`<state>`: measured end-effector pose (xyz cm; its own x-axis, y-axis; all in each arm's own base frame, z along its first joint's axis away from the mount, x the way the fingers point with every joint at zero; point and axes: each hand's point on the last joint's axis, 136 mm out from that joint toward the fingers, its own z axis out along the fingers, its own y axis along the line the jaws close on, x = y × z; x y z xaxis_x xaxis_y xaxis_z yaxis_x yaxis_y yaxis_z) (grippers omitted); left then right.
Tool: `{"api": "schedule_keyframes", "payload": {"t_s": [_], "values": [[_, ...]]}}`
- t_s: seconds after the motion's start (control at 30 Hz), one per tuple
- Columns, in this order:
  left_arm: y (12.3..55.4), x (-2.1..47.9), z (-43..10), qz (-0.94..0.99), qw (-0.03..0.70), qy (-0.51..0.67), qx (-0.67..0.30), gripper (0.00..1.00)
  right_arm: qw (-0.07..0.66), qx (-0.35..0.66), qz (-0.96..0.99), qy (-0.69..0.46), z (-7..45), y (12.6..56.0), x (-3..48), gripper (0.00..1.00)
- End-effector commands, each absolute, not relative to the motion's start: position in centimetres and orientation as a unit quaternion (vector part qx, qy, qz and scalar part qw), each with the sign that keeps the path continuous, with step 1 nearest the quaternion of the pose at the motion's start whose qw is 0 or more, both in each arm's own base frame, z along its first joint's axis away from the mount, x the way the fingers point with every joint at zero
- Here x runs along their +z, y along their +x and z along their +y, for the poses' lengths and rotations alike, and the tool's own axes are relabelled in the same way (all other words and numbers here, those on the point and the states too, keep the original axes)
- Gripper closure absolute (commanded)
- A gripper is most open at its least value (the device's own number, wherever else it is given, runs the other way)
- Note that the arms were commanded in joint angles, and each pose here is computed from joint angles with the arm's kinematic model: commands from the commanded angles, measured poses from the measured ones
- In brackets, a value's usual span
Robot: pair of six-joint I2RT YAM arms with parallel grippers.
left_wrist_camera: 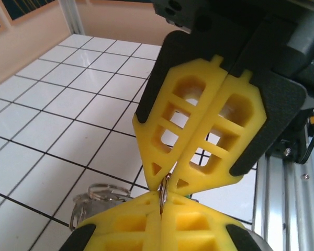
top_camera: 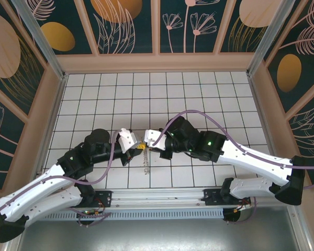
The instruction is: Put the keys on the keyring
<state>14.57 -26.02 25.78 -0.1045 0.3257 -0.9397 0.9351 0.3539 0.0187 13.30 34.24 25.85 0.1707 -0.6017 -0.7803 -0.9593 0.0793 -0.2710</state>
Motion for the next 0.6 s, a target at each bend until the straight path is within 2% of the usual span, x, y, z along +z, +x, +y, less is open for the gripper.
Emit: {"api": "schedule_keyframes", "payload": {"t_s": [0.0, 0.07, 0.17, 0.23, 0.37, 0.57], "values": [[13.9, 28.7, -26.5, 0.635, 0.505, 0.467, -0.352, 1.0, 0.441, 0.236, 0.584, -0.639, 35.0, 12.7, 28.5, 1.0], [13.2, 30.0, -26.3, 0.614, 0.524, 0.459, -0.372, 1.0, 0.449, 0.247, 0.581, -0.632, 34.9, 12.4, 28.7, 0.99], [12.2, 31.8, -26.0, 0.578, 0.548, 0.45, -0.403, 1.0, 0.46, 0.277, 0.569, -0.623, 34.6, 11.5, 29.1, 0.86], [11.6, 32.5, -25.8, 0.561, 0.557, 0.446, -0.419, 1.0, 0.463, 0.294, 0.562, -0.619, 34.4, 11.0, 29.3, 0.81], [11.1, 33.1, -25.9, 0.54, 0.567, 0.443, -0.437, 1.0, 0.463, 0.303, 0.56, -0.616, 34.4, 10.8, 29.1, 0.8], [11.0, 33.4, -26.3, 0.53, 0.567, 0.448, -0.443, 1.0, 0.471, 0.303, 0.559, -0.611, 34.3, 11.1, 29.4, 0.86]]}}
